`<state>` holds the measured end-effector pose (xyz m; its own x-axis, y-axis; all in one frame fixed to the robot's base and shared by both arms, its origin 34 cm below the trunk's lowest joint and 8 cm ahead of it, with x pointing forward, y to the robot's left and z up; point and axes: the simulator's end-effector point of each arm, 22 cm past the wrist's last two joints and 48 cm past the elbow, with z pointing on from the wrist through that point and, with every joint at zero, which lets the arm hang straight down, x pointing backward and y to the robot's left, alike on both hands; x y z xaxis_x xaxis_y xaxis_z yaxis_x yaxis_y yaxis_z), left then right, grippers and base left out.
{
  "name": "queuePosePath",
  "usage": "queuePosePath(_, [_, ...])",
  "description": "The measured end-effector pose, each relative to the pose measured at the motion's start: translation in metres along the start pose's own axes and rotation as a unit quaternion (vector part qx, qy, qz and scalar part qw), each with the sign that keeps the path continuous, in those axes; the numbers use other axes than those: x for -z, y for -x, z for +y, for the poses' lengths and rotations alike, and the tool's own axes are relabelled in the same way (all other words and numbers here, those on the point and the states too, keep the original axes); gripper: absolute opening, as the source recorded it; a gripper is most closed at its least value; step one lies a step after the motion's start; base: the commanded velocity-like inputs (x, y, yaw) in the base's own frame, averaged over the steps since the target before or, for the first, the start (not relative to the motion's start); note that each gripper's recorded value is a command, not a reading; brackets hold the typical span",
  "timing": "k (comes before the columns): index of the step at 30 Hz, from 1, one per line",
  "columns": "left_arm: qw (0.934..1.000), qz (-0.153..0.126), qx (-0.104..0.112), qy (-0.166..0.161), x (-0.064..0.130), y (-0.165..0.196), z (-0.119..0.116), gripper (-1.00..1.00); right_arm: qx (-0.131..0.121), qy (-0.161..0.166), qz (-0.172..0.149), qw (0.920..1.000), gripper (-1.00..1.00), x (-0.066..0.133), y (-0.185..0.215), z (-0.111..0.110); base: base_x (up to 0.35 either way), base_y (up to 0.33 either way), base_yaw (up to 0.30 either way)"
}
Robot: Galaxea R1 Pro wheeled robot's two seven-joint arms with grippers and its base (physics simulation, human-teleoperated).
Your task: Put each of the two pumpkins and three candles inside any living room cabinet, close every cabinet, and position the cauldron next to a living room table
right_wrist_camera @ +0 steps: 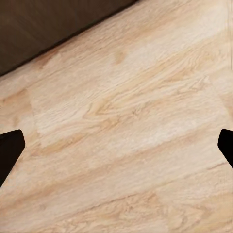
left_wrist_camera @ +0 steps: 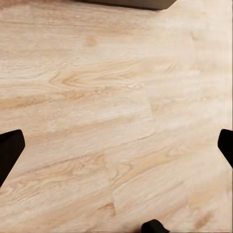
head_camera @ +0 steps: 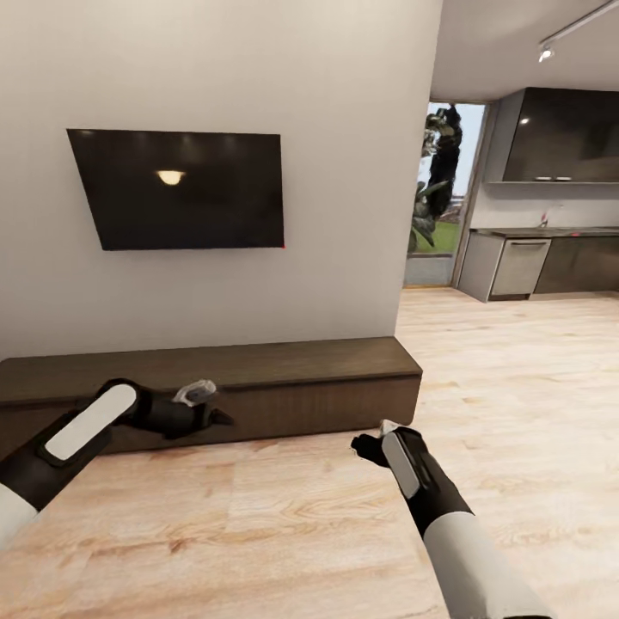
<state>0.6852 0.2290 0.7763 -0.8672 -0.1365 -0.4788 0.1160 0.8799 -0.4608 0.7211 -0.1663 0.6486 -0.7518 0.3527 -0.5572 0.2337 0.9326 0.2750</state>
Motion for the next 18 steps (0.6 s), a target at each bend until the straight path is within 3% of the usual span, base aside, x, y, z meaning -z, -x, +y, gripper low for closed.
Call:
queuePosePath(4, [0.9984,0.003,-0.016,-0.053,0.033,-0.008,-0.027,1.0,-0.034,0.001,-0.006,0.9994,1.0,-0.001,0.006,-0.009,0.0,0.0,0.0])
queuePosePath(8, [0.9967,0.006,-0.026,-0.077,0.043,-0.012,-0.042,1.0,-0.064,0.015,-0.002,0.9979,1.0,-0.001,0.005,-0.008,0.0,0.0,0.0])
queuePosePath(12, [0.9949,0.017,-0.038,-0.092,0.049,-0.02,-0.054,1.0,-0.115,0.069,0.008,0.991,1.0,0.0,0.006,0.007,0.0,0.0,0.0])
queuePosePath(13, [0.9944,0.02,-0.041,-0.096,0.049,-0.022,-0.057,1.0,-0.135,0.102,0.009,0.9855,1.0,0.002,0.01,0.015,0.0,0.0,0.0])
queuePosePath(16, [0.9939,0.023,-0.044,-0.099,0.05,-0.023,-0.059,1.0,-0.169,0.159,0.004,0.9728,1.0,0.008,0.02,0.026,0.0,0.0,0.0])
queuePosePath(18, [0.9935,0.023,-0.044,-0.102,0.05,-0.024,-0.062,1.0,-0.216,0.204,-0.019,0.9545,1.0,0.015,0.042,0.02,0.0,0.0,0.0])
